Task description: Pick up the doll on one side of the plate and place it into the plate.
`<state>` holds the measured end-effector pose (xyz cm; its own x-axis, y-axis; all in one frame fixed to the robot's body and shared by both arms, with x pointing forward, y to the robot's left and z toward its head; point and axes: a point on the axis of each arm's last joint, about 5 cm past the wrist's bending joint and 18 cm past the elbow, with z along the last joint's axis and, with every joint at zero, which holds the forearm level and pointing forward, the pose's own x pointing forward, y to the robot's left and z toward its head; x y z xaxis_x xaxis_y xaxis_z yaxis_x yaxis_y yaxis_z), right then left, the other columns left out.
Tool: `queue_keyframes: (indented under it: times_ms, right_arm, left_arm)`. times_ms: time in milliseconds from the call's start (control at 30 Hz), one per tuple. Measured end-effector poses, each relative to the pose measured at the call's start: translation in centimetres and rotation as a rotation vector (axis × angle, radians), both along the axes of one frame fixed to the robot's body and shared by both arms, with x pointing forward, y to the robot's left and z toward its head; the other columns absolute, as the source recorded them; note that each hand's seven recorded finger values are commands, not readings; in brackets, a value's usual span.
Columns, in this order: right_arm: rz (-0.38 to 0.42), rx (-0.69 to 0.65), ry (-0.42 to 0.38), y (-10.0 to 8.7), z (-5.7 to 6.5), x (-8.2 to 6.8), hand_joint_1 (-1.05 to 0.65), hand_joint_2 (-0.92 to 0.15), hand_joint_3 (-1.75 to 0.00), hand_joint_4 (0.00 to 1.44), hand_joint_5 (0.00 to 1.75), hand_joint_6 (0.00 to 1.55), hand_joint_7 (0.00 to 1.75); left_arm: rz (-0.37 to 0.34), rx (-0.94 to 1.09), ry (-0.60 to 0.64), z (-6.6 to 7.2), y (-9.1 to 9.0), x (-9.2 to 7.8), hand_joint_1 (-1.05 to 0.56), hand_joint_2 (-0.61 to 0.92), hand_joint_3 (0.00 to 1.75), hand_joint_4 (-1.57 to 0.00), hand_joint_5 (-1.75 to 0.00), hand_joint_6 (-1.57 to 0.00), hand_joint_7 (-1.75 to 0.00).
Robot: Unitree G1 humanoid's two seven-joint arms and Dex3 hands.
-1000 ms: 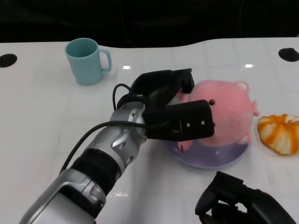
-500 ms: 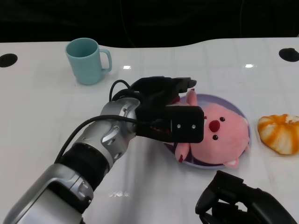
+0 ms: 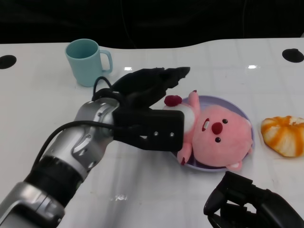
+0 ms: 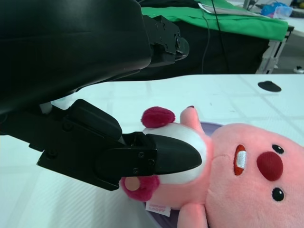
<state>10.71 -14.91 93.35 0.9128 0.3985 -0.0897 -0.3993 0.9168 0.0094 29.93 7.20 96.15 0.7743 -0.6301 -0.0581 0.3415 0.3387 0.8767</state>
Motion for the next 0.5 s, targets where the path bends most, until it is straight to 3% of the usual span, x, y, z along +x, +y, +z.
queue_keyframes:
  times_ms: [100,133,167,200,267,333,367,433,500]
  right_arm:
    - [0.006,0.003,-0.001,0.0,0.0,0.1,-0.22,-0.85,-0.63,0.66,1.75,0.45,1.67]
    - [0.007,0.004,-0.002,0.0,0.0,0.1,-0.22,-0.85,-0.63,0.66,1.75,0.45,1.67]
    - [0.007,0.004,-0.002,0.0,-0.1,0.1,-0.23,-0.85,-0.63,0.66,1.75,0.45,1.67]
    - [0.006,0.003,-0.002,-0.1,-0.1,0.1,-0.23,-0.85,-0.63,0.65,1.75,0.45,1.67]
    - [0.006,0.002,-0.001,-0.1,-0.1,0.1,-0.23,-0.85,-0.63,0.65,1.75,0.45,1.67]
    - [0.005,0.0,-0.001,-0.1,-0.1,0.1,-0.23,-0.85,-0.63,0.64,1.75,0.45,1.67]
    - [0.006,-0.001,-0.002,-0.1,-0.1,0.1,-0.23,-0.85,-0.63,0.64,1.75,0.45,1.66]
    - [0.008,-0.001,-0.003,-0.2,-0.2,0.1,-0.23,-0.86,-0.63,0.65,1.75,0.45,1.66]
    - [0.008,-0.003,0.0,-0.3,-0.3,0.2,-0.24,-0.86,-0.63,0.65,1.75,0.45,1.66]
  left_arm:
    - [0.025,-0.118,0.006,0.1,1.4,-0.5,-0.69,0.92,0.35,-0.14,-0.11,-0.16,-0.08]
    - [0.035,-0.168,0.015,0.1,1.8,-0.7,-0.63,0.92,0.29,-0.13,-0.29,-0.22,-0.1]
    - [0.046,-0.224,0.029,-0.1,2.2,-1.0,-0.49,0.92,0.19,-0.12,-0.59,-0.31,-0.13]
    - [0.057,-0.292,0.048,-0.3,2.6,-1.2,-0.41,0.92,0.15,-0.12,-0.75,-0.36,-0.15]
    - [0.078,-0.42,0.084,-0.7,3.2,-1.8,-0.29,0.92,0.12,-0.19,-0.96,-0.48,-0.19]
    - [0.095,-0.521,0.116,-1.1,3.7,-2.4,-0.21,0.91,0.12,-0.28,-1.06,-0.58,-0.23]
    - [0.1,-0.561,0.123,-1.2,3.8,-2.7,-0.16,0.85,0.26,-0.42,-1.05,-0.65,-0.29]
    - [0.106,-0.625,0.13,-1.2,4.2,-3.2,-0.12,0.62,0.72,-0.53,-1.04,-0.69,-0.37]
    - [0.112,-0.662,0.14,-1.4,4.7,-3.6,-0.1,0.53,0.92,-0.6,-1.06,-0.77,-0.45]
